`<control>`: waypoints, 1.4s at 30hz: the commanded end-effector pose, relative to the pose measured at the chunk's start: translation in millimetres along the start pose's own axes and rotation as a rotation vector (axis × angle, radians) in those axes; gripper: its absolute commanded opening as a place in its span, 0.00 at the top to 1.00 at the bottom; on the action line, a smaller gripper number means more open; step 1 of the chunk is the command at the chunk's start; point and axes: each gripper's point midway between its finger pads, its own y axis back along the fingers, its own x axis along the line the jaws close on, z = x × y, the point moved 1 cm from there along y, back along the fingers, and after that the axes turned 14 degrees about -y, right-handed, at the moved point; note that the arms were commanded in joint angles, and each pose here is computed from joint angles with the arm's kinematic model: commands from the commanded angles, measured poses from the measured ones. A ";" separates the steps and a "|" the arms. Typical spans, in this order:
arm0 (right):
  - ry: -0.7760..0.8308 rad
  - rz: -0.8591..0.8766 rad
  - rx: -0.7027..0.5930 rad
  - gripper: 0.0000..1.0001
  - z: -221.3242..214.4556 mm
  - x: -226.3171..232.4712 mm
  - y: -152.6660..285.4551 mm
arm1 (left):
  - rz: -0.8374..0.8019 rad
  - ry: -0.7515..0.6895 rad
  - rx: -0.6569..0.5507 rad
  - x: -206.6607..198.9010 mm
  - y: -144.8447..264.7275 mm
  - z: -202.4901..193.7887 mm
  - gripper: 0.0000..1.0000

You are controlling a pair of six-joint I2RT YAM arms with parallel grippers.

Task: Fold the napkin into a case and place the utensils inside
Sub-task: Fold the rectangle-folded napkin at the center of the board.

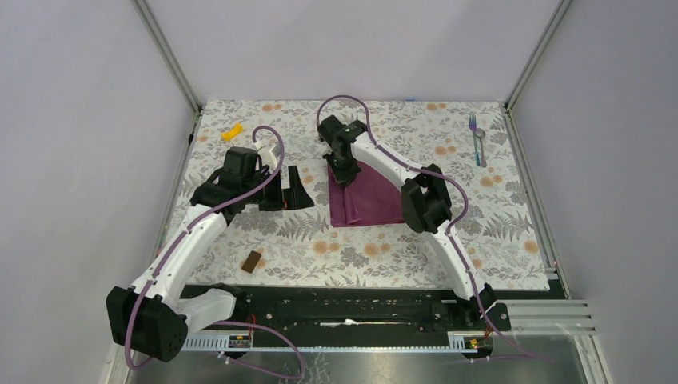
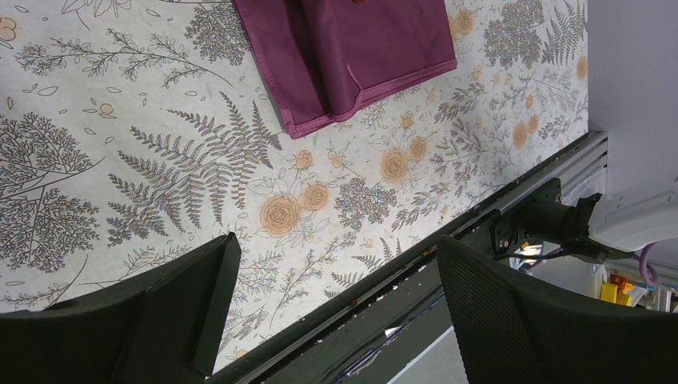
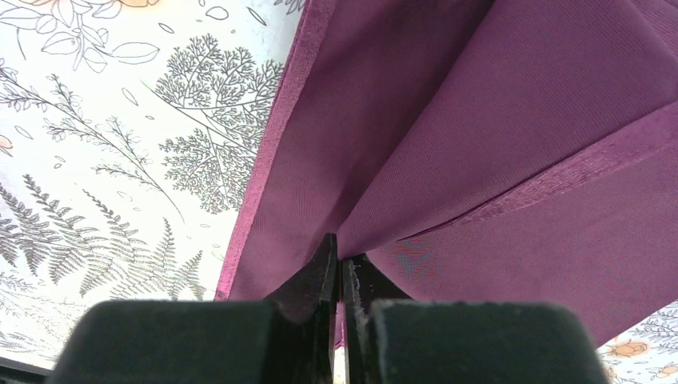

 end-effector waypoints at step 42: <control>-0.333 0.739 -0.071 0.23 -21.8 3.1 64.0 | -0.090 0.045 -0.053 -14.0 -11.2 20.4 0.01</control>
